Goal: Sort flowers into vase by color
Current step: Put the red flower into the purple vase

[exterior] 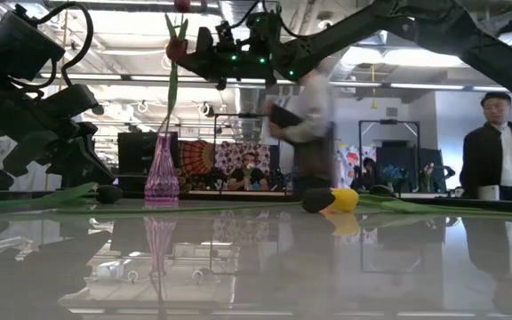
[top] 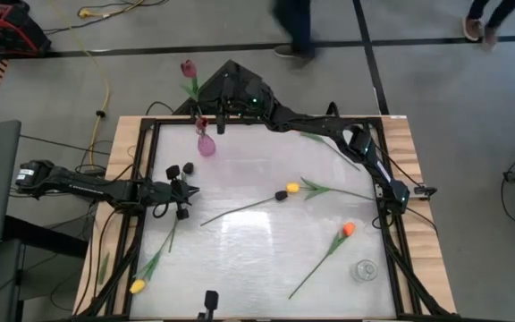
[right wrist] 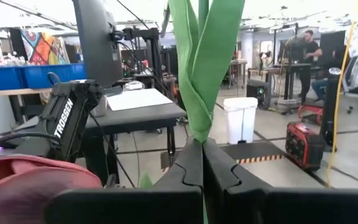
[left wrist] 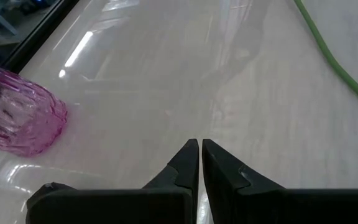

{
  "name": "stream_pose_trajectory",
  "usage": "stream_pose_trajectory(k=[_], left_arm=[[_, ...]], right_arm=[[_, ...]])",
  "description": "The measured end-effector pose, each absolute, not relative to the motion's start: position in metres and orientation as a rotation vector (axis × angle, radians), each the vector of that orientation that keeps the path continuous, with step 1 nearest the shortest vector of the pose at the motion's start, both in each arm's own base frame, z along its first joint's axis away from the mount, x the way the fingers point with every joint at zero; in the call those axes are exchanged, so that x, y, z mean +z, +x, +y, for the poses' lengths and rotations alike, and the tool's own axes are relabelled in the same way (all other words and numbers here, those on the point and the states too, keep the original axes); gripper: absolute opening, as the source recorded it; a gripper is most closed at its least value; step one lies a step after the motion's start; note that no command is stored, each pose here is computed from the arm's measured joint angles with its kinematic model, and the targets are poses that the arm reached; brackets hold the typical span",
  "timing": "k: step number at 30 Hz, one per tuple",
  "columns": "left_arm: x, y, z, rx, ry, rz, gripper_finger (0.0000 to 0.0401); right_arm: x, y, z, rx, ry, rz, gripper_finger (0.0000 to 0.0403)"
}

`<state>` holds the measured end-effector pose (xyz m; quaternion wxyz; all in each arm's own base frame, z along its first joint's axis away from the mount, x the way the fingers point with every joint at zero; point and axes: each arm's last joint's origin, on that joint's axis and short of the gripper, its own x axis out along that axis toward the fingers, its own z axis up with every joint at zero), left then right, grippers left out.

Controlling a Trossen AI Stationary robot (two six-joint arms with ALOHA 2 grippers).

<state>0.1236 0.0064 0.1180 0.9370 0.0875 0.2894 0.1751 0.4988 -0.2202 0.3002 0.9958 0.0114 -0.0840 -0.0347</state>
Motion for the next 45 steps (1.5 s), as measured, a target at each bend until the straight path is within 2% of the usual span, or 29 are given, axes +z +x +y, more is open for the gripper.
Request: stream_pose_trajectory(k=[16,24,35,39,45], left_arm=[[0.118,0.124,0.006,0.358,0.179,0.591,0.0011],[0.118,0.124,0.006,0.358,0.179,0.591,0.0011],[0.118,0.124,0.006,0.358,0.179,0.591,0.0011],[0.118,0.124,0.006,0.358,0.179,0.591,0.0011],[0.118,0.124,0.006,0.358,0.179,0.591,0.0011]], right_arm=[[0.293,0.499,-0.224,-0.081,-0.008,-0.111,0.0017],[0.286,0.503,-0.215,-0.065,-0.005,-0.049,0.0047],[0.281,0.505,-0.212,-0.082,0.029,0.007,0.0059],[0.283,0.504,-0.216,-0.083,0.046,0.052,0.0082],[0.292,0.501,-0.219,-0.09,0.049,0.116,0.0152]])
